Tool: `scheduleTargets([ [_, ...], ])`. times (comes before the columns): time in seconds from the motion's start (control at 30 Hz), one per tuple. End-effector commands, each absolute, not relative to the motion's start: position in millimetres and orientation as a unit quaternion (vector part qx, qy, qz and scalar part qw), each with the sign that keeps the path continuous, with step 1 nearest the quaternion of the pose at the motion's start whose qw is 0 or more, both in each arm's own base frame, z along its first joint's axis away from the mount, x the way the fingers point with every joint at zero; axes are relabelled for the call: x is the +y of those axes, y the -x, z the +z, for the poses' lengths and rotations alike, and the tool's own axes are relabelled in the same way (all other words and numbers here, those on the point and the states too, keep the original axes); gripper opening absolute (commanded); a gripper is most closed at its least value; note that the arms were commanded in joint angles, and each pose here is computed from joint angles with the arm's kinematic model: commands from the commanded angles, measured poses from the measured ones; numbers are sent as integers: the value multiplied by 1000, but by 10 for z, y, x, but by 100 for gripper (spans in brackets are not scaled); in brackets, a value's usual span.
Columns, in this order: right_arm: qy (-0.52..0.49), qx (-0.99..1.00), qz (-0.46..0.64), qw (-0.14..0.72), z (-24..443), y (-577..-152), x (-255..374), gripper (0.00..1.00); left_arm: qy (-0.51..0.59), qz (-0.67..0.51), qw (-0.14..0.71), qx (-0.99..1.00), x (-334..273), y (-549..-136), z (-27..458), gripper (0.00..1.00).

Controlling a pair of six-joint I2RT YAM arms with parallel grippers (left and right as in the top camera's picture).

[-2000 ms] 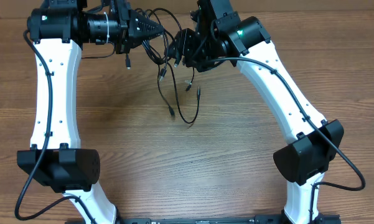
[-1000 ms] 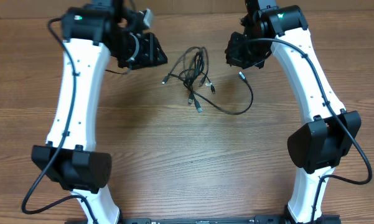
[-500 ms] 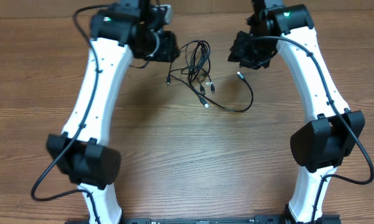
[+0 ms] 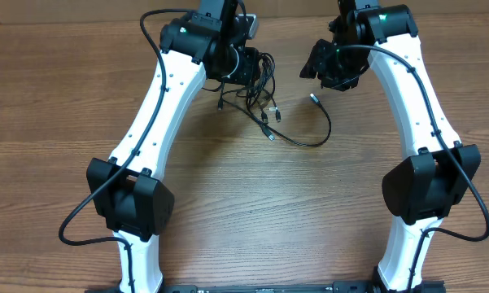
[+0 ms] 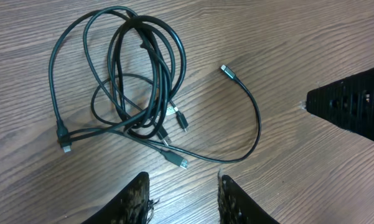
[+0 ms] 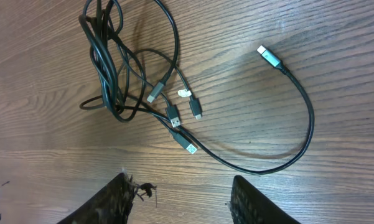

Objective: Untangle cables

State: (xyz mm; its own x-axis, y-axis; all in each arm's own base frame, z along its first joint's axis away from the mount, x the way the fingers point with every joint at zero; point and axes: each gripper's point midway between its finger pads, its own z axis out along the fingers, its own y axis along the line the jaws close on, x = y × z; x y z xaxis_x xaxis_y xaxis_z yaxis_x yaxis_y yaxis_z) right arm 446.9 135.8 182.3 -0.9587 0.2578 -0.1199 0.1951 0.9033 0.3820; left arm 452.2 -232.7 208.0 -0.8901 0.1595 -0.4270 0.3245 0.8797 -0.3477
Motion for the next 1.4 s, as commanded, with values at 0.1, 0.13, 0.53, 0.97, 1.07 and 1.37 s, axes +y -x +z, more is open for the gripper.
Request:
scheduleTargets([
  [0.1, -107, 973, 187, 89, 1868, -4455, 1380, 50, -105, -202, 188, 955, -2331, -4525, 2004, 38],
  [0.13, -107, 973, 187, 89, 1867, -4454, 1380, 50, -99, -203, 187, 956, -2332, -4528, 2003, 38],
  [0.53, -108, 973, 175, 103, 1867, -4513, 1338, 70, -78, -183, 168, 965, -2323, -4649, 1661, 39],
  [0.97, -115, 974, 134, 140, 1864, -4653, 1186, 96, -49, -90, 166, 981, -2417, -4753, 1081, 31],
  [1.07, -116, 974, 129, 144, 1864, -4668, 1167, 100, -36, -84, 158, 983, -2427, -4815, 854, 27],
  [1.37, -116, 975, 126, 144, 1862, -4667, 1157, 100, -27, -45, 190, 980, -2362, -5056, 576, 29],
])
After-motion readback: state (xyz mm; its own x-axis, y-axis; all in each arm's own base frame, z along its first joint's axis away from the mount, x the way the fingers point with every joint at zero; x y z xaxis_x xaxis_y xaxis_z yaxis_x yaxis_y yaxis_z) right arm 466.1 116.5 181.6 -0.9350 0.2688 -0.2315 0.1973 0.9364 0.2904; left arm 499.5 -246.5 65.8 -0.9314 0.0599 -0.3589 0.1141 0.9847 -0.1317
